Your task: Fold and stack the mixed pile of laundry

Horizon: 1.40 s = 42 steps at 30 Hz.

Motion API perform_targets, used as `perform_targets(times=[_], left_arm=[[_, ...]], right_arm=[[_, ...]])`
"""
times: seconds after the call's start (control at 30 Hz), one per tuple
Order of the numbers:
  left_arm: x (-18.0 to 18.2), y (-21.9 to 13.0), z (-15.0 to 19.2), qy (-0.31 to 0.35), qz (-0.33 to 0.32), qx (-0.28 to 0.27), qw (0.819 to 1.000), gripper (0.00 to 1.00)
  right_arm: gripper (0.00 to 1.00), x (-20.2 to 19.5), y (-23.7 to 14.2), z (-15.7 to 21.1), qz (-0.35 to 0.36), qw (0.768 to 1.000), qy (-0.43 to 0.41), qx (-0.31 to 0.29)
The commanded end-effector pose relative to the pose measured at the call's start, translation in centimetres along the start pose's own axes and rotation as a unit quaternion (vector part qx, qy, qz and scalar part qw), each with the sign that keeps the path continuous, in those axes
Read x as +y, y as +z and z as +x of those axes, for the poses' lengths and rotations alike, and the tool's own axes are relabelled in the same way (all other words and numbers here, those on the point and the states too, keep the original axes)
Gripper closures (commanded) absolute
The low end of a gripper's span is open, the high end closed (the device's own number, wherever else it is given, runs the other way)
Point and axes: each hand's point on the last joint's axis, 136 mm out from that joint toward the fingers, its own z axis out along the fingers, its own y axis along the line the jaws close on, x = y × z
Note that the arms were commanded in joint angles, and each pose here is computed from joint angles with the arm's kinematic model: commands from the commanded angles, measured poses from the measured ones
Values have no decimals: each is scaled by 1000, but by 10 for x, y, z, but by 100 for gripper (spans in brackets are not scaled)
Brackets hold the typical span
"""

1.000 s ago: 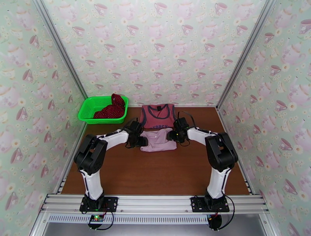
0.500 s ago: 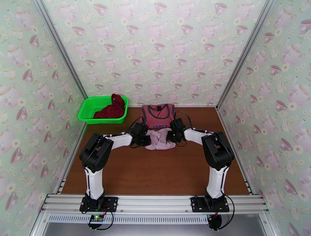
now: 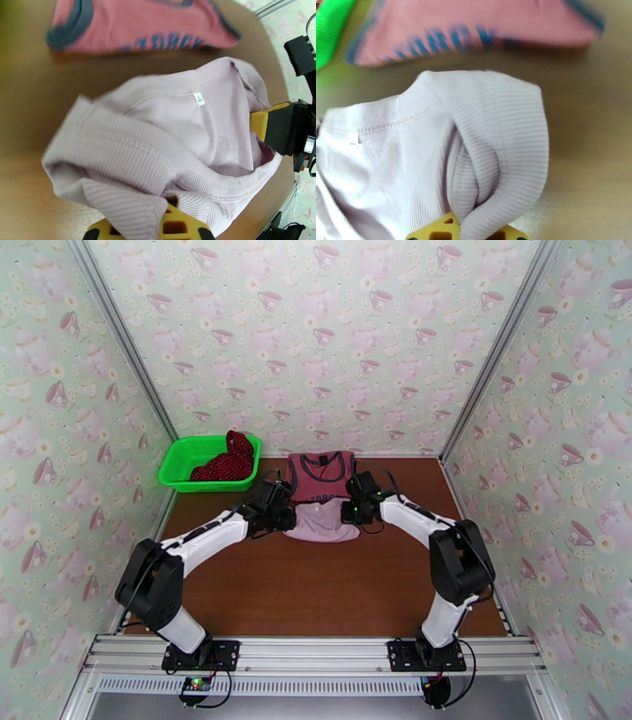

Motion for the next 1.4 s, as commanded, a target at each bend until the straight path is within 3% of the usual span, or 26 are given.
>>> perform_targets(times=[0.0, 0.23, 0.5, 0.83, 0.97, 1.0, 1.1, 1.17, 1.2, 1.23, 1.37], left_arm=[[-5, -20, -25, 29, -19, -30, 999, 100], [-14, -24, -100, 99, -41, -97, 989, 100], [10, 30, -173, 106, -42, -148, 982, 100], [46, 149, -189, 96, -14, -150, 984, 100], [60, 173, -182, 76, -24, -119, 990, 98], [63, 177, -179, 74, -27, -109, 991, 92], [73, 181, -173, 54, -32, -90, 994, 51], [79, 178, -171, 39, -32, -83, 995, 45], [80, 175, -171, 32, -27, -82, 996, 20], [78, 168, -174, 28, -18, -84, 996, 1], [54, 121, -199, 43, 21, -127, 991, 0]], right_arm=[[100, 6, -36, -33, 16, 998, -30, -51], [100, 12, -50, -100, 27, 991, -67, -117], [100, -9, 7, -161, 26, 991, -64, -116], [100, -44, 107, -184, 31, 994, -32, -96], [100, -56, 129, -180, 33, 996, -21, -83], [94, -57, 131, -179, 34, 996, -18, -83], [64, -60, 129, -177, 39, 995, -18, -85], [56, -57, 120, -181, 36, 995, -23, -94], [53, -56, 113, -183, 36, 994, -26, -99], [52, -53, 103, -187, 35, 993, -29, -108], [49, -39, 46, -205, 31, 987, -50, -147]])
